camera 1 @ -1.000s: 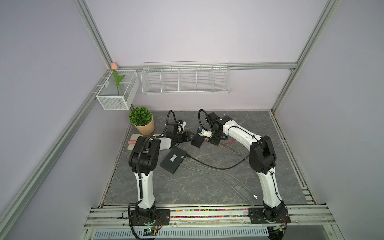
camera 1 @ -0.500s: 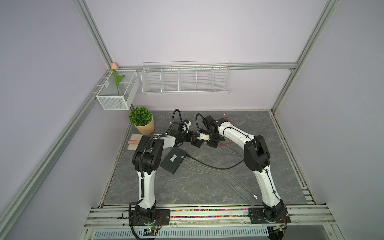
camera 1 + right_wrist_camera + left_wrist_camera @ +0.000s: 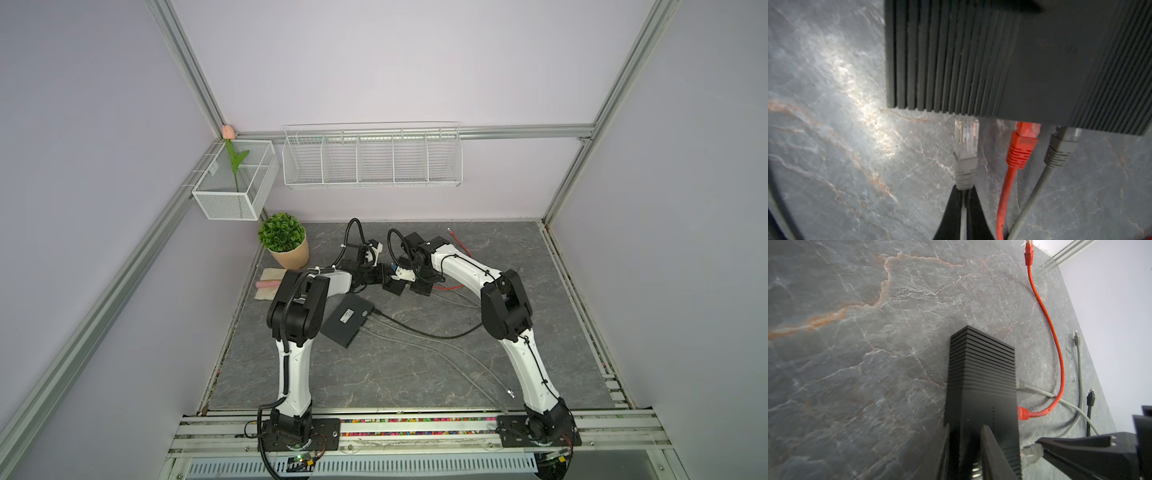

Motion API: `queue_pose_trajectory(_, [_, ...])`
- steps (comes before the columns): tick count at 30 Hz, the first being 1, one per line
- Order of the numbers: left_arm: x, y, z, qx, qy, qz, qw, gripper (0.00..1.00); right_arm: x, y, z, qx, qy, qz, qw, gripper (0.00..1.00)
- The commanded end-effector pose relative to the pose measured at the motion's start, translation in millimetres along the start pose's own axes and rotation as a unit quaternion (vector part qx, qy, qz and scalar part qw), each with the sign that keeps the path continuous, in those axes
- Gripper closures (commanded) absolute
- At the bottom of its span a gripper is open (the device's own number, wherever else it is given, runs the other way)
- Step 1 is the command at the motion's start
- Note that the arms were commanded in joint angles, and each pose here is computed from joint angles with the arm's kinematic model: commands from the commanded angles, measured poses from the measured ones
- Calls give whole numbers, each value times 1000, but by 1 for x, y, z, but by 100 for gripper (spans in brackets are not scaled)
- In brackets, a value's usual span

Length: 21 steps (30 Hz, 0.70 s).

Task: Insert the plug into the switch port

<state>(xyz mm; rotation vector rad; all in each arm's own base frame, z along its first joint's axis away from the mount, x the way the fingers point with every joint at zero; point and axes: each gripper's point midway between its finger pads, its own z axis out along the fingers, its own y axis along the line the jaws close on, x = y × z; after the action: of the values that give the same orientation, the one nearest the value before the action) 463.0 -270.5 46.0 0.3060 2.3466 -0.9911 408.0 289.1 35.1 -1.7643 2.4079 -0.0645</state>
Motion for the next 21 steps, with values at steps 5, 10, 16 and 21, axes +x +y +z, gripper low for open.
queue_pose_trajectory(5, [0,-2,5,6,4,7,1000,73,-2,2,4,0,5,-7,1000,93])
queue_pose_trajectory(10, [0,-3,4,7,3,8,1000,75,-1,-4,8,19,15,-4,1000,93])
queue_pose_trajectory(16, [1,-3,4,9,4,7,1000,75,-5,-8,8,27,12,1,1000,93])
queue_pose_trajectory(21, [2,-4,4,15,3,6,1000,77,-8,-7,9,25,6,4,1000,93])
